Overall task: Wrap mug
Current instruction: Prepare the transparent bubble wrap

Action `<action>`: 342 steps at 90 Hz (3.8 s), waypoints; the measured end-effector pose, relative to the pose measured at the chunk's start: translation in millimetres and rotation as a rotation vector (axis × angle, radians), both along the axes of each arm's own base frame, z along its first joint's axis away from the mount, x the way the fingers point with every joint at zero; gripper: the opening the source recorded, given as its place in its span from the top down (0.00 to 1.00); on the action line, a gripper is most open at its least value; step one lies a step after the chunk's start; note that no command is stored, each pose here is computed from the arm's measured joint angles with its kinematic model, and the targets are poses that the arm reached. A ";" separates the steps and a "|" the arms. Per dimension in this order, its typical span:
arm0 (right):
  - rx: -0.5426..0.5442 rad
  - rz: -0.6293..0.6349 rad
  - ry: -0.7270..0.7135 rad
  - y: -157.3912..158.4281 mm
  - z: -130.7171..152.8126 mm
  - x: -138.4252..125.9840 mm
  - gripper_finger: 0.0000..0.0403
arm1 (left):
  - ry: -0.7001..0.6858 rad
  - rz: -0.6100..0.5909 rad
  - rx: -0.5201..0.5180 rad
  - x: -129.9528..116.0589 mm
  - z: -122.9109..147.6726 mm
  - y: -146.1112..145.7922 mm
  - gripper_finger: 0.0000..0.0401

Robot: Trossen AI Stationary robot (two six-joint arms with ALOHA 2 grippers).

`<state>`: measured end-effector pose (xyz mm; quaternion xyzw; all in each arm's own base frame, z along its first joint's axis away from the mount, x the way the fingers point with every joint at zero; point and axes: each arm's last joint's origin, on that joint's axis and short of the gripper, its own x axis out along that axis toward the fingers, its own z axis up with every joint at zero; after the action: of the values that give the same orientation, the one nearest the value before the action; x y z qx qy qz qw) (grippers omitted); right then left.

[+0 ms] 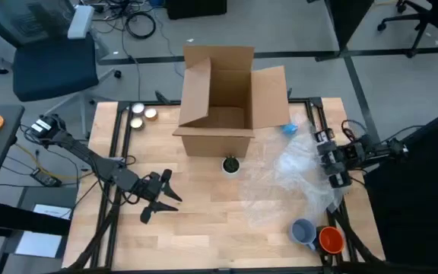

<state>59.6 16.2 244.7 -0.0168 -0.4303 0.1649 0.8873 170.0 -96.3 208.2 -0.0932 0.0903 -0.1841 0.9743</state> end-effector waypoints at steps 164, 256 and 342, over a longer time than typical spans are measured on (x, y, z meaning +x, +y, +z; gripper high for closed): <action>0.609 0.003 2.017 86.7 -48.5 169.7 1.00 | -0.023 0.137 0.008 1.4 1.4 3.8 0.64; 0.086 -0.264 1.998 123.9 -52.0 318.9 1.00 | -0.023 0.152 0.011 1.4 1.3 4.2 0.64; 0.120 -0.399 2.030 95.6 -88.1 305.6 1.00 | -0.024 0.152 0.010 1.4 1.4 4.2 0.64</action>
<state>365.2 111.9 156.6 0.1033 0.5231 -0.0705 0.8431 171.4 -92.0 209.6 -0.0927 0.0722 -0.1105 0.9869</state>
